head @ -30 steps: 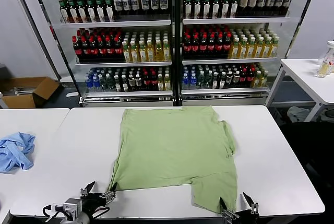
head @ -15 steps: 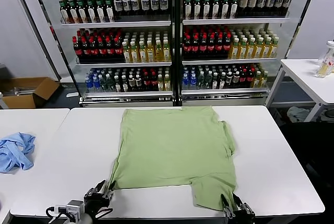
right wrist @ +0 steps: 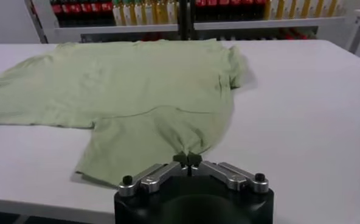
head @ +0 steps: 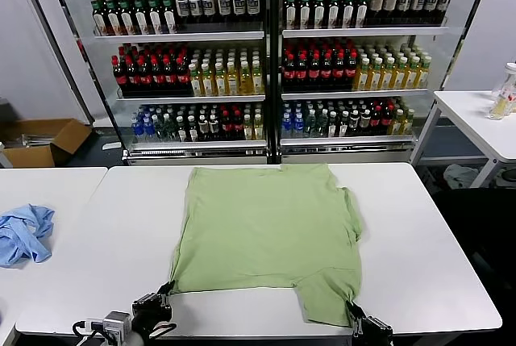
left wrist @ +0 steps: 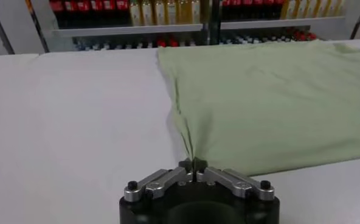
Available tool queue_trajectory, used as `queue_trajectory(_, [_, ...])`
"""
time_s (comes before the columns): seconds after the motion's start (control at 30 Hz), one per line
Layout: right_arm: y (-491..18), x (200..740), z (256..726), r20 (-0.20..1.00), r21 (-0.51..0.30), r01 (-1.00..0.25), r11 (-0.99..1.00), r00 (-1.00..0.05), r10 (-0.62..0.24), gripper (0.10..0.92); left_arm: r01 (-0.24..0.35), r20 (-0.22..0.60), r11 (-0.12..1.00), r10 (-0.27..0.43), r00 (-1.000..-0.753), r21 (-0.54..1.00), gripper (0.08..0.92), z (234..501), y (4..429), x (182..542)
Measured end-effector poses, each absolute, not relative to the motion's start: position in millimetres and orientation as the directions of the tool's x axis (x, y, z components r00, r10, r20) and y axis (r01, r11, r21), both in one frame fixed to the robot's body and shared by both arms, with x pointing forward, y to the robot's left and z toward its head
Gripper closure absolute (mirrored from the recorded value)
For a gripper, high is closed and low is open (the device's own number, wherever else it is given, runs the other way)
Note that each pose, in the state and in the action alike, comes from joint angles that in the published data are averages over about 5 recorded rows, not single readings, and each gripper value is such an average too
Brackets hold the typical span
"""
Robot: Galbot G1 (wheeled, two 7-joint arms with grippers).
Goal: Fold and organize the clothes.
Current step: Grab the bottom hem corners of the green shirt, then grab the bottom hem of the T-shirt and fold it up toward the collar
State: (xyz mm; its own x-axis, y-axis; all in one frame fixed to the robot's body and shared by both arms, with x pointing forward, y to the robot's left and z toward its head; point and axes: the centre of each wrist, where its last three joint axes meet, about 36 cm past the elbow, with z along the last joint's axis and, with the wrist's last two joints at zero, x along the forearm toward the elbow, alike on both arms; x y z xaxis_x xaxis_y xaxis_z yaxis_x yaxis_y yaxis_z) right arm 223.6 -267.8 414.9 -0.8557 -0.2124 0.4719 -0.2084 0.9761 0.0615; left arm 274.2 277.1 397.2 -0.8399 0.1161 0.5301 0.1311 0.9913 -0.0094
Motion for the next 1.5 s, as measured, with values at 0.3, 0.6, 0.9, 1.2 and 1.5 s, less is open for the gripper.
queue_trajectory(0.3, [-276.4, 211.8, 443.3, 0.461, 0.061, -0.262, 0.963, -0.849, -0.259, 0.914, 0.141, 0.494, 0.990, 0.129, -0.860, -0.014, 0.916, 412.4, 281.1, 259.1])
queue_trajectory(0.6, [-281.1, 191.5, 462.0, 0.481, 0.047, -0.298, 0.953, -0.830, -0.283, 0.914, 0.144, 0.514, 0.990, 0.118, -0.850, 0.012, 0.916, 428.7, 283.3, 231.8])
queue_trajectory(0.9, [-281.9, 184.7, 486.1, 0.460, 0.019, -0.320, 0.947, -0.838, -0.292, 0.914, 0.142, 0.548, 0.989, 0.098, -0.831, 0.038, 0.916, 454.6, 282.4, 206.2])
queue_trajectory(1.2, [-280.4, 213.8, 490.6, 0.395, 0.002, -0.292, 0.957, -0.879, -0.269, 0.914, 0.153, 0.525, 0.987, 0.102, -0.845, 0.056, 0.916, 481.7, 286.2, 211.0])
queue_trajectory(1.5, [-279.0, 268.2, 478.3, 0.345, -0.013, -0.256, 0.967, -0.909, -0.236, 0.914, 0.140, 0.436, 0.990, 0.138, -0.889, -0.029, 0.916, 470.4, 294.9, 258.3])
